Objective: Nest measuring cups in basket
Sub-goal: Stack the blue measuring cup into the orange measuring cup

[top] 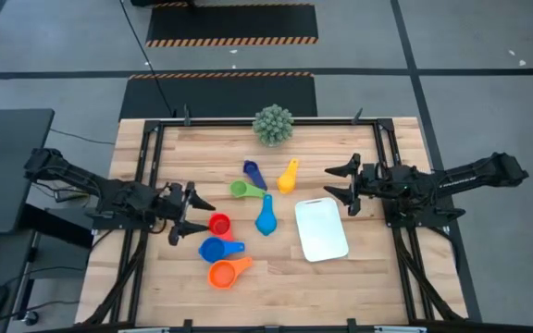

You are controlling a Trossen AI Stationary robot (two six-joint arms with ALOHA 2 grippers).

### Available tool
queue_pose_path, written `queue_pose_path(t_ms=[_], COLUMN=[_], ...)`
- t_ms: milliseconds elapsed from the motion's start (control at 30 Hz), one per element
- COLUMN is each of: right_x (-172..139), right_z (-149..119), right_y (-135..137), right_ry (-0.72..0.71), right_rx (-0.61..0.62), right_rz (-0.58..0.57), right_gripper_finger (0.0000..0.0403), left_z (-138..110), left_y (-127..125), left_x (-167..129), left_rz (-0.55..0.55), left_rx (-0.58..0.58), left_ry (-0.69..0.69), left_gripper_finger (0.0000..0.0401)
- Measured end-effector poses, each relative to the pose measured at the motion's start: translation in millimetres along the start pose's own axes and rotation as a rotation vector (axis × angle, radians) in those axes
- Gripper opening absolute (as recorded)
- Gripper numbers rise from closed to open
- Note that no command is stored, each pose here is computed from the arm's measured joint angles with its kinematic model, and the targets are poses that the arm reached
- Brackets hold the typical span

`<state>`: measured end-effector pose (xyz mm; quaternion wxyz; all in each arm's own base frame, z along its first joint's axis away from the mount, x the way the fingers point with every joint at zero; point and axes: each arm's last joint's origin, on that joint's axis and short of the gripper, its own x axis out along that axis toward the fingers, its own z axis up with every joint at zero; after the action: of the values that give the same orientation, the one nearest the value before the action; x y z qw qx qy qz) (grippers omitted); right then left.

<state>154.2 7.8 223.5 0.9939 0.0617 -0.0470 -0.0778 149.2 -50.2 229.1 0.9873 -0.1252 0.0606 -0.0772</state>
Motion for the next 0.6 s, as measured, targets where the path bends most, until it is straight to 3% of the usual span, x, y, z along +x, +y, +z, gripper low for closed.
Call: queue_pose_path(t_ms=[300,600], right_x=[32.3,64.3], right_z=[9.9,-4.0], right_y=[27.1,62.5], right_ry=[0.088,0.203], right_rx=[-0.024,-0.096], right_rz=[0.073,0.037], right_gripper_finger=[0.0277,0.0277], left_z=[10.1,0.3], left_y=[-23.6,-53.4], left_x=[15.7,22.7], left_rz=[0.0,-0.03], left_rx=[0.057,0.064], left_ry=[0.183,0.317], left_gripper_finger=[0.0297,0.0297])
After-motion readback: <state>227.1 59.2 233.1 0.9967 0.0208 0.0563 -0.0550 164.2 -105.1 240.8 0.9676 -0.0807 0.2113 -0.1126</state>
